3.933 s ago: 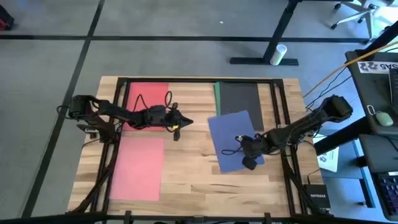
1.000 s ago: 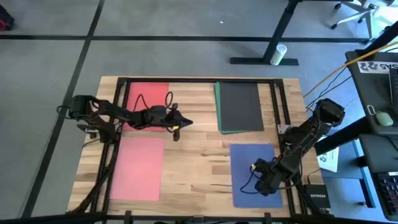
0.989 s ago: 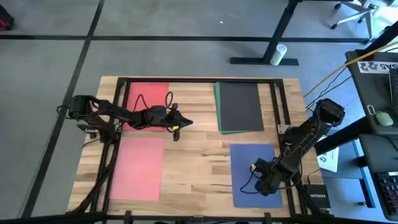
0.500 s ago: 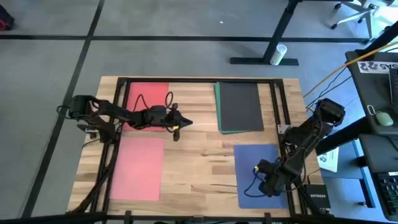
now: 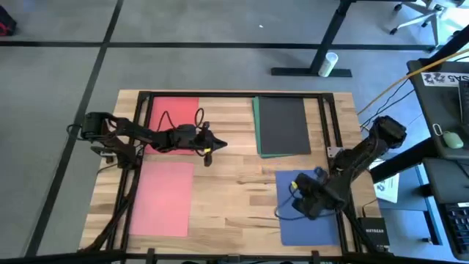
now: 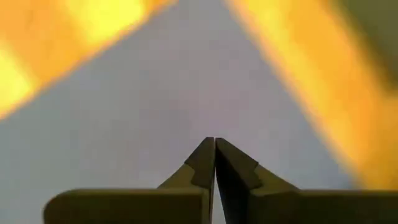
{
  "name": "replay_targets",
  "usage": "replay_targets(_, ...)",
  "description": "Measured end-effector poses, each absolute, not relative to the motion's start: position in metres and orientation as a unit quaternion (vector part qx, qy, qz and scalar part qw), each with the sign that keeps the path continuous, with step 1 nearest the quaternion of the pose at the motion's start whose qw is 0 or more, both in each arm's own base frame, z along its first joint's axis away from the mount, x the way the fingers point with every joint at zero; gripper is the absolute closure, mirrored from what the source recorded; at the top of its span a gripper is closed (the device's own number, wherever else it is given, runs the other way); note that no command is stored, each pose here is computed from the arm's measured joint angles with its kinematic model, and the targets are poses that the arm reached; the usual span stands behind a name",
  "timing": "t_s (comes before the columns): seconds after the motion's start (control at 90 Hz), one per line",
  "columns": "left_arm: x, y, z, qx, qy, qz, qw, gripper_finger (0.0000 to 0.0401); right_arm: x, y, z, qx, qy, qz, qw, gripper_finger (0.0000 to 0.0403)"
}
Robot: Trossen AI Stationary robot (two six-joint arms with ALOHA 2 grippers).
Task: Organize paper
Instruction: Adjust the stacked papers
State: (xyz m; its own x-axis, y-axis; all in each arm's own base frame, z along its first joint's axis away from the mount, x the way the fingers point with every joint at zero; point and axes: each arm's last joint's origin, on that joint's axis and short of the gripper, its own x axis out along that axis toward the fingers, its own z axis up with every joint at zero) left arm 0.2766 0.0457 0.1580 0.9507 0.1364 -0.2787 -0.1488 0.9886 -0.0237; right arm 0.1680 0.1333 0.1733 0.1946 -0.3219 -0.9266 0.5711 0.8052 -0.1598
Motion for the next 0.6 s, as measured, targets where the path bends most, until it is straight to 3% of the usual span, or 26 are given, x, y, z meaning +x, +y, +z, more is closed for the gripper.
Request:
replay_targets(0.322,0.277,0.046,0.158,-0.025,0.14,0.072,0.987,0.0401,0.221,0.052,0.175,0.015,0.549,-0.313,0.775,0.0334)
replay_targets(0.5,0.277,0.043,0.158,-0.024,0.14,0.068,0.988,0.0401,0.239,0.003,0.173,-0.009,0.54,-0.314,0.781,0.0383)
replay_targets(0.6,0.277,0.041,0.158,-0.019,0.14,0.064,0.988,0.0401,0.255,-0.023,0.178,-0.008,0.5,-0.296,0.814,0.0396)
